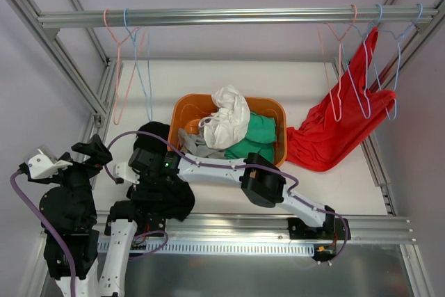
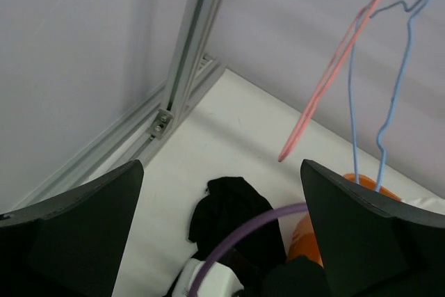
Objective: Remove the tank top from the hanger
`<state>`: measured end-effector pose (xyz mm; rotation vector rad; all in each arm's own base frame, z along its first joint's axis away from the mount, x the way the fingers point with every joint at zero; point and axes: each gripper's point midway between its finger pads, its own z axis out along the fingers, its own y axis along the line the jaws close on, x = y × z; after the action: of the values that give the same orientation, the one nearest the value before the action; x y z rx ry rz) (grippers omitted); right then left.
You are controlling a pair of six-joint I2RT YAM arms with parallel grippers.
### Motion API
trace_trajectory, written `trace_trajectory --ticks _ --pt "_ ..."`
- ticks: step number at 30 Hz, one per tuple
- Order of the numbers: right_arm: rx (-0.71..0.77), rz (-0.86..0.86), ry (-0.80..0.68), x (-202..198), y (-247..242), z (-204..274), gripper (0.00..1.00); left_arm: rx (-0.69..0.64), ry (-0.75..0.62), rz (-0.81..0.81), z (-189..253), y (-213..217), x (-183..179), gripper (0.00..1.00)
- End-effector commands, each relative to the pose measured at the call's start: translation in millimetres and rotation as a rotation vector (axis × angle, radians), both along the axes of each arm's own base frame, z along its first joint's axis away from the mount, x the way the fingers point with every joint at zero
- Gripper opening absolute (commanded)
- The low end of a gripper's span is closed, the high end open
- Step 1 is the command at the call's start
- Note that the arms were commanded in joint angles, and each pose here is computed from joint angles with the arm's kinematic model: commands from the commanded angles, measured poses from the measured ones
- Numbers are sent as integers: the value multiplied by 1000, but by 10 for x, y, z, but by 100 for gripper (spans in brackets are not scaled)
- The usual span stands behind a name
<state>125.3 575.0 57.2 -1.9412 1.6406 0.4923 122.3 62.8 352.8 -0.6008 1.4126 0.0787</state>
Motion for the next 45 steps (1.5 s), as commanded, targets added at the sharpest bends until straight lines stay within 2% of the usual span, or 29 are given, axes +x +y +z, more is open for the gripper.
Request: trace_trajectory --ticks 1,6,7,12,13,14,15,16,18,22,27,30,39,45 --pt "16 21 -2 53 135 -15 100 15 -95 -102 269 -171 -60 99" --pt "-6 46 111 13 153 -336 97 43 -173 -202 555 -342 -234 99" --pt "-7 55 140 -19 146 -360 88 45 -188 -215 598 -363 -274 99" --pt "-29 66 248 -130 94 -549 63 40 -317 -238 970 -402 -669 99" --pt "-34 68 258 -147 86 -582 46 42 -335 -236 1013 -398 -734 99" --pt "-34 70 266 -162 85 -592 36 43 -354 -234 1055 -398 -796 99" --pt "-27 69 280 -185 96 -570 15 48 -374 -233 1111 -397 -868 99" --pt "-16 63 287 -193 104 -518 0 49 -380 -232 1125 -392 -892 99" --pt "27 82 310 -247 156 -376 1 57 -377 -225 1127 -381 -897 99" --pt "167 117 329 -347 238 206 0 54 -352 -213 1050 -358 -828 99" --pt "446 143 312 -429 214 1321 0 50 -307 -226 908 -341 -700 99" --pt "547 178 309 -509 110 1839 0 49 -294 -216 849 -321 -665 99" --pt "717 258 347 -732 -150 2749 0 56 -315 -178 866 -245 -758 99" --pt "890 260 293 -802 -584 3589 0 50 -309 -178 840 -246 -736 99"
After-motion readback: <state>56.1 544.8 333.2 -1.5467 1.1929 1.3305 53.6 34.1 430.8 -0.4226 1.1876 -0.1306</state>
